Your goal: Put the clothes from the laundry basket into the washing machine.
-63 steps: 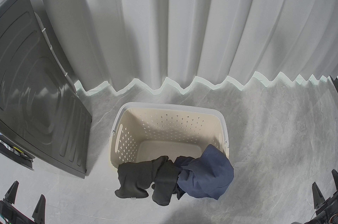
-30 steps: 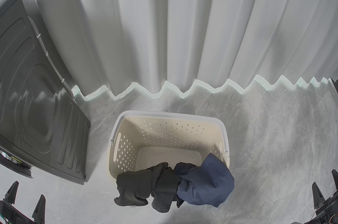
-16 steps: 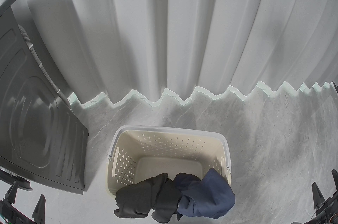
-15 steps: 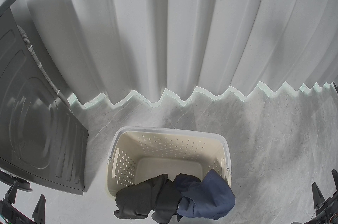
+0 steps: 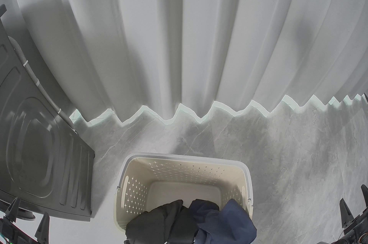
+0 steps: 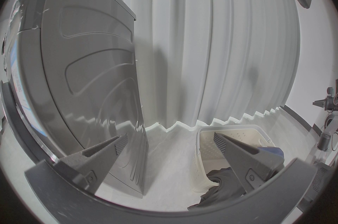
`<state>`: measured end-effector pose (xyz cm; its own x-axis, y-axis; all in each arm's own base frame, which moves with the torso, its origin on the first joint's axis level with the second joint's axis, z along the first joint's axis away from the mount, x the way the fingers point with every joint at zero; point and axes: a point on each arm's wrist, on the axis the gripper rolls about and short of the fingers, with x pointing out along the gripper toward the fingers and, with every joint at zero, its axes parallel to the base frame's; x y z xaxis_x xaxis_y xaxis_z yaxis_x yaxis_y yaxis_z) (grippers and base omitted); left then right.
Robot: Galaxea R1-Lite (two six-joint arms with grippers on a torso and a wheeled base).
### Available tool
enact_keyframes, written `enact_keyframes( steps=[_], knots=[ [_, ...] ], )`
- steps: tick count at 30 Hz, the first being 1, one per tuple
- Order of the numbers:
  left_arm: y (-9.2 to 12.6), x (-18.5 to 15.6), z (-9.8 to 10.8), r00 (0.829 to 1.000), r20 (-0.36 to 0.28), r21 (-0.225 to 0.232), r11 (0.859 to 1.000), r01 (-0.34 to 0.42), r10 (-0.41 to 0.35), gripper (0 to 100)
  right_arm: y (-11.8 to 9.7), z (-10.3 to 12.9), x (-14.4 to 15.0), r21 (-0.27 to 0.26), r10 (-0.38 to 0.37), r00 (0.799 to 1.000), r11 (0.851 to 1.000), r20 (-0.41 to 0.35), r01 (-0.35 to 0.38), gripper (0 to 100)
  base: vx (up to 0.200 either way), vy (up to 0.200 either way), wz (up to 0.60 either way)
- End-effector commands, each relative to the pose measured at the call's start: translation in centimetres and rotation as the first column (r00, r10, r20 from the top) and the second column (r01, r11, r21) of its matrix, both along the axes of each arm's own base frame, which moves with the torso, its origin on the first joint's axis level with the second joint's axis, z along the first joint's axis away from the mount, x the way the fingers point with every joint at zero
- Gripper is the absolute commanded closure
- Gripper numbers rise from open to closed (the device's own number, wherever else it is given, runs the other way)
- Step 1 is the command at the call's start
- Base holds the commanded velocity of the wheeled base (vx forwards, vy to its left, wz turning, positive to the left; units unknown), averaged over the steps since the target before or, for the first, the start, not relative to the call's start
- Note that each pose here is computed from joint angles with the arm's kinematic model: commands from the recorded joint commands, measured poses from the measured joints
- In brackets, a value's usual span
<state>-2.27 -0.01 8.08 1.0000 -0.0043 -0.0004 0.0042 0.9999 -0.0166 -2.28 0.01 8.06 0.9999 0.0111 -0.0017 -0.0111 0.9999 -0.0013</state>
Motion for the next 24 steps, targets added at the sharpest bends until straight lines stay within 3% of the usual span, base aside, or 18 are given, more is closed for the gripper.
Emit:
enact_keyframes(
  steps=[1,13,19,24],
  knots=[
    [0.00,-0.02,-0.49,1.000,0.002,0.000,1.000,0.000,0.000,0,0.00,-0.49,-0.02,0.000,0.000,1.000,1.000,0.002,0.000,0,0.200,0.000,0.00],
    [0.00,-0.02,-0.49,1.000,0.002,0.000,1.000,0.000,0.000,0,0.00,-0.53,0.00,0.000,0.000,1.000,1.000,0.000,0.000,0,0.000,0.000,0.00],
    [0.00,-0.02,-0.49,1.000,0.002,0.001,1.000,0.000,0.000,0,0.00,-0.49,-0.02,0.000,0.000,1.000,1.000,0.002,0.000,0,0.200,0.000,0.00],
    [0.00,-0.02,-0.49,1.000,0.002,0.001,1.000,0.000,0.000,0,0.00,-0.49,-0.02,0.000,0.000,1.000,1.000,0.002,0.000,0,0.000,0.000,0.00]
  ],
)
